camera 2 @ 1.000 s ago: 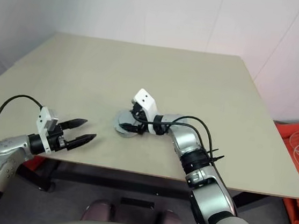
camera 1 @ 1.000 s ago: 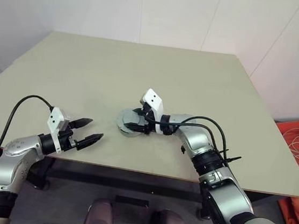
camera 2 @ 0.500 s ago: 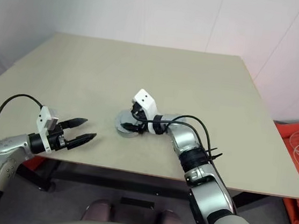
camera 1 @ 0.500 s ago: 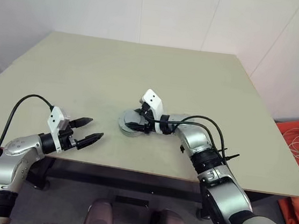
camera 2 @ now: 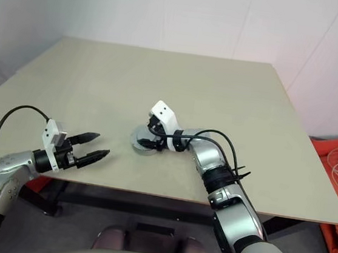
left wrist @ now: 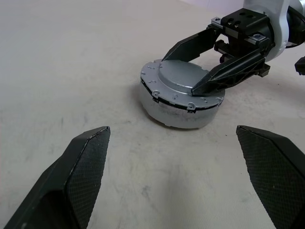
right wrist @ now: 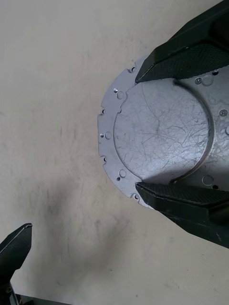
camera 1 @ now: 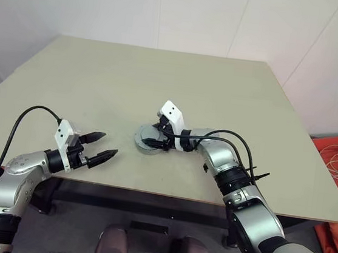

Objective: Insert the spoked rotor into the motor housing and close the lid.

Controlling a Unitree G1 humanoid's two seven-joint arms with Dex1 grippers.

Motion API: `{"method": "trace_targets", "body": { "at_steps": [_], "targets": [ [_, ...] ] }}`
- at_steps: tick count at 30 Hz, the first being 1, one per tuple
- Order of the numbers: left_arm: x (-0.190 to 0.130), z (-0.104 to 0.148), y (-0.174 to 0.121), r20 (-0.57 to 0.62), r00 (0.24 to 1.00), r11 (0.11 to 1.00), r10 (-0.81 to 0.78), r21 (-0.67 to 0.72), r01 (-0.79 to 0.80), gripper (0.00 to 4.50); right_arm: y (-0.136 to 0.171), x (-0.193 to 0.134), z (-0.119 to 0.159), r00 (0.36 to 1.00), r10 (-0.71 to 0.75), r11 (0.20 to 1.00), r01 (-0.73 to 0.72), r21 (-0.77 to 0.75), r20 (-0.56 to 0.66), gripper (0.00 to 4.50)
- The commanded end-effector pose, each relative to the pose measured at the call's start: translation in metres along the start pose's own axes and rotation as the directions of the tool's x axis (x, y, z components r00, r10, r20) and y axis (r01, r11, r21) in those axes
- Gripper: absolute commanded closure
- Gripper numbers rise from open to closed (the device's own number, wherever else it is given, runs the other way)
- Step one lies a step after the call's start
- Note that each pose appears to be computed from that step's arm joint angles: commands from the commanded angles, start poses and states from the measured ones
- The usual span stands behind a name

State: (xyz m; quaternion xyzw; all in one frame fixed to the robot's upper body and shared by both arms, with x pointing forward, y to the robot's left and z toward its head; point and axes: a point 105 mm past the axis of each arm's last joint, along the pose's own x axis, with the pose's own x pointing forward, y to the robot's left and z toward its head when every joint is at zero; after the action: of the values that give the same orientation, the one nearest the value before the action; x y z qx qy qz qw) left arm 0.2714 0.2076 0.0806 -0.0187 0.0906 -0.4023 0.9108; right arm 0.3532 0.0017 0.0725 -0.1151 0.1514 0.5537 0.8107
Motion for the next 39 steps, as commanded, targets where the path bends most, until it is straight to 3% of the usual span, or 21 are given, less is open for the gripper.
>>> {"method": "trace_targets", "body": {
  "at_steps": [1,32,39],
  "targets": [
    [0.002,0.012,0.000,0.032,0.999,0.999,-0.006,0.039,0.004,0.00,-0.002,-0.001,0.011,1.000,0.002,1.000,-0.002,-0.030,0.011,1.41],
    [0.005,0.013,-0.001,0.033,0.999,0.999,-0.010,0.032,0.009,0.00,-0.005,0.000,-0.017,0.991,-0.022,1.000,0.022,0.003,-0.131,1.41],
    [0.014,0.018,0.013,0.026,0.997,0.997,0.074,-0.002,-0.074,0.00,-0.005,0.001,-0.016,0.992,-0.019,1.000,0.020,0.008,-0.128,1.41]
  ]
}}
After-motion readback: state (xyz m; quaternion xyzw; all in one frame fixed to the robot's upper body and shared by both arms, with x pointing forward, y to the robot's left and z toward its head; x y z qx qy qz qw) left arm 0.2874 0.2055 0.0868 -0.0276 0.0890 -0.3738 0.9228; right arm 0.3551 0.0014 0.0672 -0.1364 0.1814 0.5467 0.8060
